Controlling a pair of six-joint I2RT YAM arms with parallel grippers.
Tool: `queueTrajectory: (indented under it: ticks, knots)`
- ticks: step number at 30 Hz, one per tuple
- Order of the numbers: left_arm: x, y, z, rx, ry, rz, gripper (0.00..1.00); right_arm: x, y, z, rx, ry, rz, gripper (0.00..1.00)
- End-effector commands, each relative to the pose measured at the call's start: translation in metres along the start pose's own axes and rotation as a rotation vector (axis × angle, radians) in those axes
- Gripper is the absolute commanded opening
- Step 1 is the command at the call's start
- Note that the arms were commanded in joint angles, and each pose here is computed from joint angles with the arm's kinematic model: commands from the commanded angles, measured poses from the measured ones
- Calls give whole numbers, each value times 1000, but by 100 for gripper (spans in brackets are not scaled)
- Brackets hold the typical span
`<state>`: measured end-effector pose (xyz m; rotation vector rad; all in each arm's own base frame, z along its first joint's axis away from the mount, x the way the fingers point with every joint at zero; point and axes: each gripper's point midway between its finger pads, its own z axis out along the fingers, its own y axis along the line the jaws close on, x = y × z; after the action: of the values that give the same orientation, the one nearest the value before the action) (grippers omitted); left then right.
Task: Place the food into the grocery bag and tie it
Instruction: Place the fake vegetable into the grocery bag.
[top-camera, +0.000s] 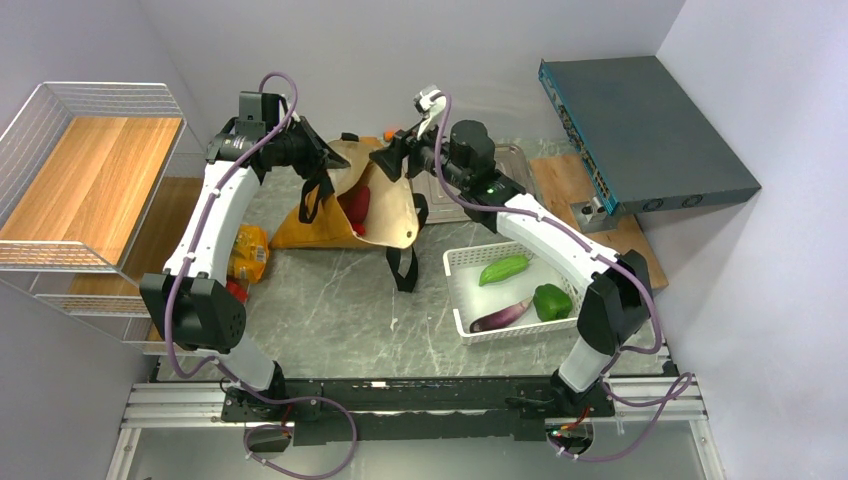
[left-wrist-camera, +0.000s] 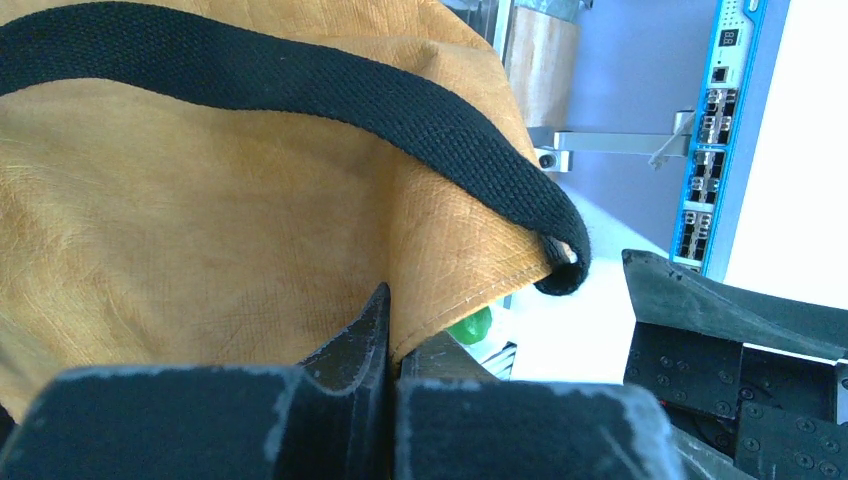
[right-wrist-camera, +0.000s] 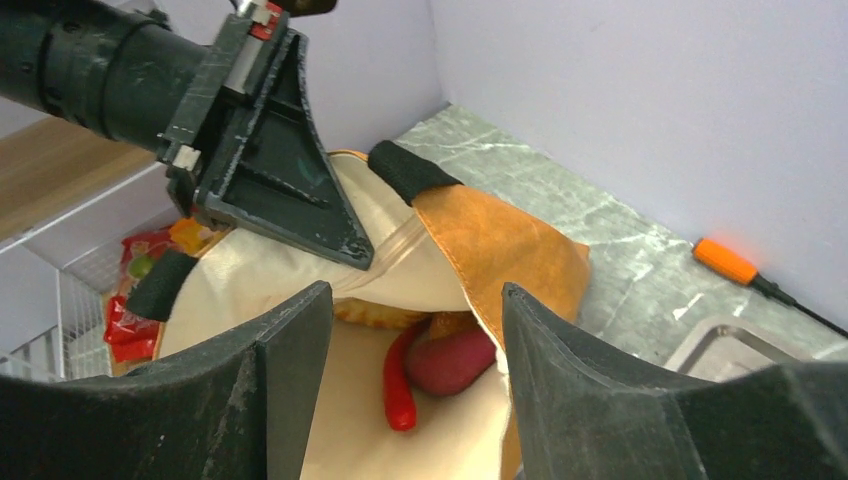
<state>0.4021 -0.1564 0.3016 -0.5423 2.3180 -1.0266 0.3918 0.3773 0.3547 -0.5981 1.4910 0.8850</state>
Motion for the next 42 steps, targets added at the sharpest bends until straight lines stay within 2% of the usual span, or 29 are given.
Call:
queueTrajectory:
  ticks: [1, 7, 16, 26, 33, 42]
  knots:
    - [-16, -35, -23, 100, -76, 44, 0, -26, -8, -10, 85, 10, -50, 65]
    - [-21, -42, -24, 125, -83, 10, 0, -31, -14, -31, 150, 98, -60, 66]
    - [-32, -67, -32, 184, -106, -38, 0, -23, -36, -74, 255, 175, 49, 69]
    - [-30, -92, -42, 242, -122, -61, 0, -12, -57, -99, 318, 177, 124, 68]
    - [-25, -112, -51, 284, -150, -47, 0, -13, -49, -107, 297, 166, 126, 68]
    - [-18, -131, -64, 339, -157, -45, 0, -2, -64, -123, 403, 172, 128, 69]
